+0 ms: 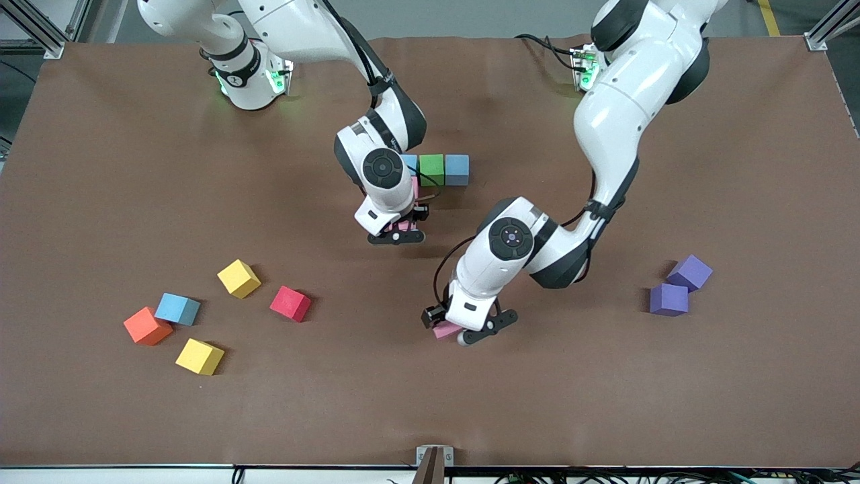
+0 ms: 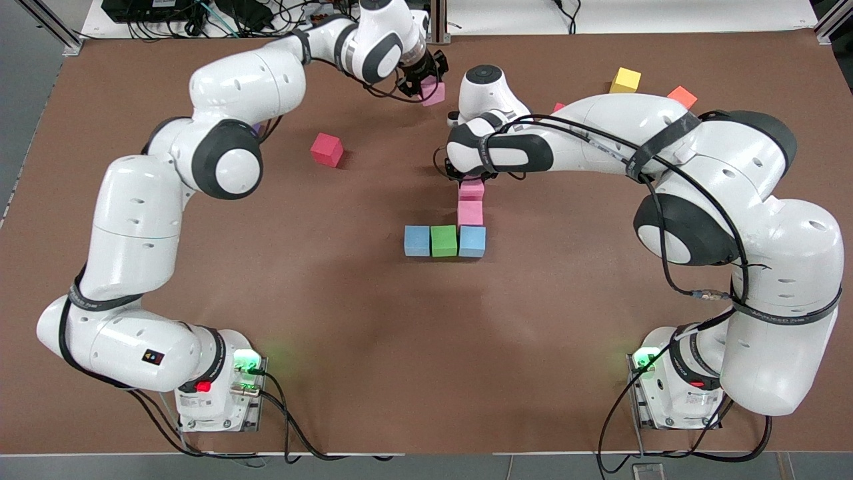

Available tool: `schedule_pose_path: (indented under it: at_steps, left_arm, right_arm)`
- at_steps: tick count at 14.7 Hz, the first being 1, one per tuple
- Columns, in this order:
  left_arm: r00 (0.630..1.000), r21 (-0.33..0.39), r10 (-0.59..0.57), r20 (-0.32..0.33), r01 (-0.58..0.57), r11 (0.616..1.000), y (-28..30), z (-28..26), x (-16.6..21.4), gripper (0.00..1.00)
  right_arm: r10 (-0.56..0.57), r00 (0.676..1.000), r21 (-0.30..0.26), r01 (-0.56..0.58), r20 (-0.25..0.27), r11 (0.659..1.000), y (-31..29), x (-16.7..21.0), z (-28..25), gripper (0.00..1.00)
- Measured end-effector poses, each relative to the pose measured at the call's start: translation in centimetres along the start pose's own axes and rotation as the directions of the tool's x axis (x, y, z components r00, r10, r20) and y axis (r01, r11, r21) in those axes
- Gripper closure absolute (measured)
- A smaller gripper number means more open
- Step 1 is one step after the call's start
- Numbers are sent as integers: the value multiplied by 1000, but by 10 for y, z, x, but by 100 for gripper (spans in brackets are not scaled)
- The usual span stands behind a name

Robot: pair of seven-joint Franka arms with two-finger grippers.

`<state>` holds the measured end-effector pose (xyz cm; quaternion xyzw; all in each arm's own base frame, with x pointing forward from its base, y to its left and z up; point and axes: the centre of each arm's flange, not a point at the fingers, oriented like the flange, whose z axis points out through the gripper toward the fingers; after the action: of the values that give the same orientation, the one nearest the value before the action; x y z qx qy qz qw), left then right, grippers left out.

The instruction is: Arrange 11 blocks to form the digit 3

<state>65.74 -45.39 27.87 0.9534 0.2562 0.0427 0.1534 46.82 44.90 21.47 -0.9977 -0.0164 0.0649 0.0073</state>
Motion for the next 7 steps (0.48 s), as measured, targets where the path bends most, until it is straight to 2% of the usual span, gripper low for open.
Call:
schedule_pose_path:
  at_steps: [4, 7]
  left_arm:
    - [985, 66, -174, -5, 174, 983, -20, -10, -7, 39]
    - [952, 106, -305, -20, 305, 946, -36, -6, -13, 39]
  right_arm:
    - [-5, 1000, -3, 5, 4, 1000, -2, -3, 1, 45]
    - [-9, 1000, -3, 9, 3, 1000, -4, -4, 1, 45]
